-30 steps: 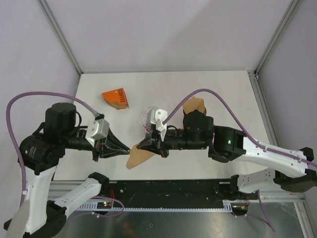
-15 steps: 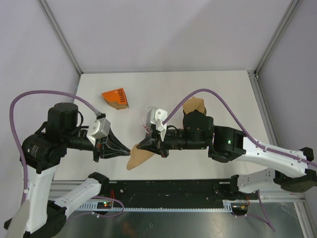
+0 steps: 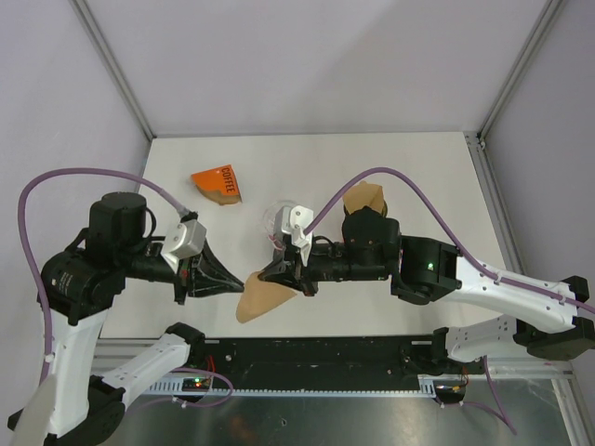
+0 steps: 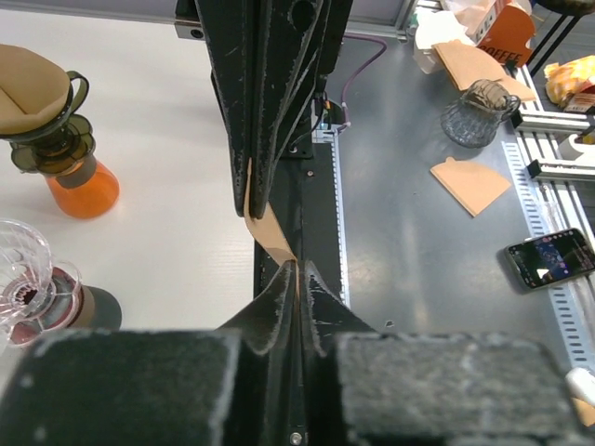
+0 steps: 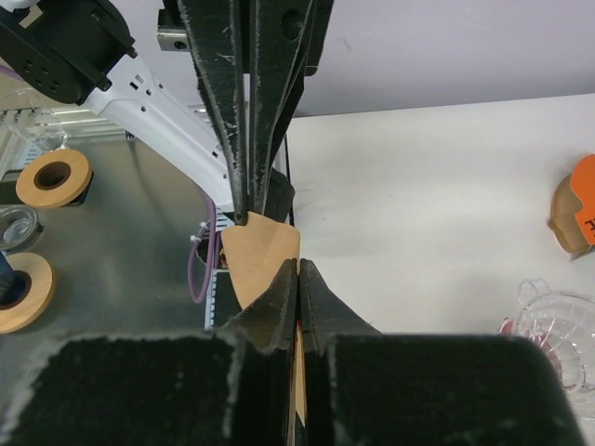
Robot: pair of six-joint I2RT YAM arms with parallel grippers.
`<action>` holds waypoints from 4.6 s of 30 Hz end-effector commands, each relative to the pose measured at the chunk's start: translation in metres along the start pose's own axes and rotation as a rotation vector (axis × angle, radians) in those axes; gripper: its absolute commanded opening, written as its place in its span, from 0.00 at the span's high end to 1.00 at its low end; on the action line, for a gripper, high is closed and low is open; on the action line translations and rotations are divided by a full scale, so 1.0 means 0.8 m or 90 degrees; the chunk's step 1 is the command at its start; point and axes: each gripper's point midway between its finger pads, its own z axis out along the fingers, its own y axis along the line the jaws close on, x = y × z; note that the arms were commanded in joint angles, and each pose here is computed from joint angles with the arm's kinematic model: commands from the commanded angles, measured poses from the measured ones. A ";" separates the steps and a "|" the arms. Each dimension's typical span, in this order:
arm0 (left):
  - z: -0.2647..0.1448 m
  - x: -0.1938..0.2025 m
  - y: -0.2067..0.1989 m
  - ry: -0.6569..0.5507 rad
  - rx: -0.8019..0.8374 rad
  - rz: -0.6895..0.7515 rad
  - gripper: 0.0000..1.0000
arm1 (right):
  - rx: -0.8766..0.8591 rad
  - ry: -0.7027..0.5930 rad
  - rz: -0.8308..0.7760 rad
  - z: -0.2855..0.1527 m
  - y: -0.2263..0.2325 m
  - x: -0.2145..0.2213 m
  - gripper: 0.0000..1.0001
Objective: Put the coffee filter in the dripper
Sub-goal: Place the coffee filter in the coffee dripper.
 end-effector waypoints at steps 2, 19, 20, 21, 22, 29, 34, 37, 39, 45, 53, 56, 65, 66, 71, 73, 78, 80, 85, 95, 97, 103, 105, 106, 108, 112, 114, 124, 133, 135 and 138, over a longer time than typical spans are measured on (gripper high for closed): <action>0.000 0.002 0.013 0.004 -0.028 -0.010 0.98 | -0.032 -0.025 -0.018 -0.015 0.013 -0.018 1.00; -0.001 -0.021 0.012 -0.046 -0.006 0.126 0.14 | -0.044 -0.169 -0.005 -0.072 0.024 -0.058 1.00; 0.000 -0.021 0.010 -0.052 0.006 0.128 0.13 | -0.047 -0.173 -0.005 -0.070 0.025 -0.059 1.00; 0.000 -0.022 0.008 -0.058 0.014 0.132 0.13 | -0.049 -0.183 -0.007 -0.069 0.026 -0.063 1.00; 0.002 -0.021 0.008 -0.062 0.021 0.133 0.13 | -0.052 -0.189 -0.008 -0.067 0.027 -0.066 1.00; 0.007 -0.014 0.018 -0.073 0.026 0.140 0.27 | -0.054 -0.266 0.002 -0.055 0.027 -0.101 1.00; 0.008 -0.017 0.020 -0.080 0.029 0.135 0.84 | -0.055 -0.274 0.012 -0.048 0.027 -0.104 1.00; 0.007 -0.020 0.018 -0.080 0.022 0.132 0.98 | -0.050 -0.260 0.021 -0.046 0.024 -0.097 1.00; 0.004 -0.023 0.021 -0.074 -0.002 0.135 0.99 | -0.044 -0.230 0.031 -0.044 0.021 -0.083 1.00; -0.003 -0.001 0.049 -0.013 -0.094 0.142 1.00 | 0.004 -0.133 0.072 -0.062 0.010 -0.038 0.35; -0.011 0.045 0.049 0.098 -0.099 0.148 1.00 | 0.059 -0.015 0.070 -0.057 0.007 -0.027 0.08; -0.015 0.051 0.050 0.112 -0.114 0.156 1.00 | 0.081 0.037 0.050 -0.030 0.008 -0.035 0.17; -0.015 0.054 0.044 0.112 -0.106 0.160 1.00 | 0.050 0.071 0.051 -0.002 0.002 -0.064 0.45; -0.014 0.053 0.043 0.109 -0.104 0.162 1.00 | 0.045 0.077 0.053 0.001 0.001 -0.063 0.46; -0.015 0.050 0.042 0.106 -0.104 0.166 1.00 | 0.022 0.083 0.062 0.008 -0.002 -0.062 0.58; -0.015 0.050 0.042 0.106 -0.104 0.167 1.00 | 0.019 0.082 0.066 0.007 -0.004 -0.062 0.61; -0.015 0.047 0.041 0.102 -0.102 0.169 1.00 | -0.003 0.088 0.073 0.009 0.000 -0.059 0.64; -0.015 0.047 0.041 0.101 -0.101 0.169 1.00 | -0.010 0.091 0.074 0.011 0.001 -0.057 0.70; -0.014 0.047 0.040 0.101 -0.099 0.169 1.00 | -0.023 0.089 0.075 0.017 0.003 -0.056 0.77; -0.015 0.049 0.037 0.098 -0.098 0.171 1.00 | -0.031 0.074 0.091 0.021 -0.002 -0.062 0.88; -0.015 0.048 0.037 0.097 -0.098 0.172 1.00 | -0.030 0.075 0.092 0.022 -0.002 -0.061 0.97; -0.017 0.045 0.034 0.093 -0.101 0.182 1.00 | -0.016 0.081 0.102 0.025 -0.011 -0.057 1.00; -0.018 0.042 0.033 0.092 -0.103 0.193 1.00 | -0.005 0.080 0.117 0.026 -0.020 -0.056 1.00; -0.019 0.041 0.033 0.092 -0.105 0.198 1.00 | 0.001 0.079 0.125 0.026 -0.024 -0.056 1.00; -0.021 0.039 0.035 0.095 -0.113 0.208 1.00 | 0.009 0.079 0.141 0.027 -0.032 -0.055 1.00; -0.023 0.045 0.040 0.108 -0.125 0.212 1.00 | 0.005 0.069 0.161 0.028 -0.037 -0.060 1.00; -0.023 0.050 0.043 0.115 -0.130 0.211 1.00 | -0.008 0.060 0.170 0.028 -0.034 -0.065 1.00; -0.026 0.053 0.046 0.126 -0.144 0.215 1.00 | -0.042 0.064 0.194 0.031 -0.022 -0.065 0.88; -0.025 0.051 0.046 0.123 -0.138 0.214 1.00 | -0.058 0.063 0.190 0.031 -0.015 -0.067 0.79; -0.025 0.051 0.045 0.122 -0.138 0.214 1.00 | -0.059 0.062 0.190 0.031 -0.014 -0.068 0.85; -0.026 0.050 0.044 0.121 -0.139 0.215 1.00 | -0.056 0.065 0.191 0.030 -0.015 -0.066 0.97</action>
